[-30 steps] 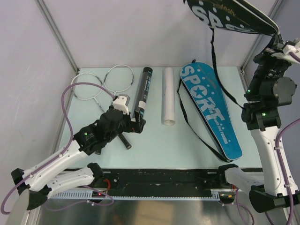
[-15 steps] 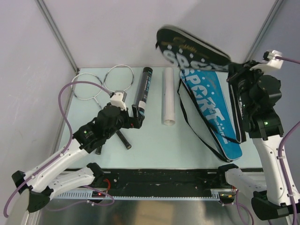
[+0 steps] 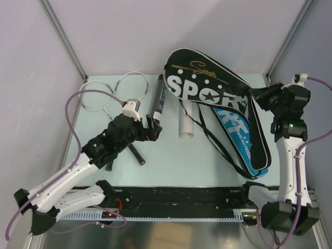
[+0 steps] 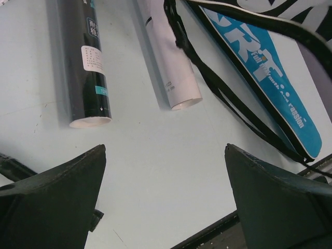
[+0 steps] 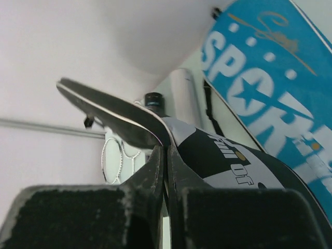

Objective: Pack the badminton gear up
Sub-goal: Place the racket bag at the center of the board, then open the racket bag at the center of the board.

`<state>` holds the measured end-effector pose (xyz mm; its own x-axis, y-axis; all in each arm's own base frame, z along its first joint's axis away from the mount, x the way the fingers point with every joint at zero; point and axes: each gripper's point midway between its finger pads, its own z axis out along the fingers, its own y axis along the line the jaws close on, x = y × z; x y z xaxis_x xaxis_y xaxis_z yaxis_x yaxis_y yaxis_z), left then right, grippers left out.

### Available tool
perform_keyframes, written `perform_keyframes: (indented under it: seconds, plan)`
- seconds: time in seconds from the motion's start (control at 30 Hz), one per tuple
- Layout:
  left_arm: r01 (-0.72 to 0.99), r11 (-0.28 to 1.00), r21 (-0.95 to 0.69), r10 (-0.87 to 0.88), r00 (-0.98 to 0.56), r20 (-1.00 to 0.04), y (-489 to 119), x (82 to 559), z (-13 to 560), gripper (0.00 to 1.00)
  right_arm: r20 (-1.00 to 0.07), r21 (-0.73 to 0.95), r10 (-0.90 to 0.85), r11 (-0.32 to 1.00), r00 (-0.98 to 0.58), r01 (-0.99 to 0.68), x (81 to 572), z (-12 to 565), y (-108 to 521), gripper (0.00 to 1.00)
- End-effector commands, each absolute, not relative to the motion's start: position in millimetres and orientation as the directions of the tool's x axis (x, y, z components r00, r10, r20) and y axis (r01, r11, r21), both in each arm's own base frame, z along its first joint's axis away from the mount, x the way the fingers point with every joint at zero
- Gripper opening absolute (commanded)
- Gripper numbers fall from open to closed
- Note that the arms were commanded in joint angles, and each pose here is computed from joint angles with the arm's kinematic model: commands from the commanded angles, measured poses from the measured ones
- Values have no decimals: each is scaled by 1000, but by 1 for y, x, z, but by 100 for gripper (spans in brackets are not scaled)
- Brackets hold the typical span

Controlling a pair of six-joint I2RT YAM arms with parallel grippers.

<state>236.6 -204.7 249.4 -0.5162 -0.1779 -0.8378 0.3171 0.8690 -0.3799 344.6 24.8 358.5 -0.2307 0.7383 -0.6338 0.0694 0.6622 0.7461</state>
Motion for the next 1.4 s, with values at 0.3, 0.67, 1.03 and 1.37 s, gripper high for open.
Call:
perform_keyframes:
  seconds: [0.3, 0.67, 1.03, 1.37]
  plan:
    - [313, 850, -423, -219, -519, -826, -209, 238, 251, 100, -460, 674, 849, 525, -261, 520, 373, 176, -98, 51]
    - [380, 852, -360, -162, -462, -872, -198, 229, 259, 100, -770, 168, 351, 917, -533, 361, 370, 190, -62, 63]
    - [350, 901, -258, -130, -350, -928, -146, 208, 271, 100, -576, -143, -167, 984, -800, -103, 358, 105, 58, 54]
    - [309, 917, -251, -130, -363, -923, -137, 207, 260, 100, -418, -259, -291, 946, -860, -194, 347, 53, 65, 53]
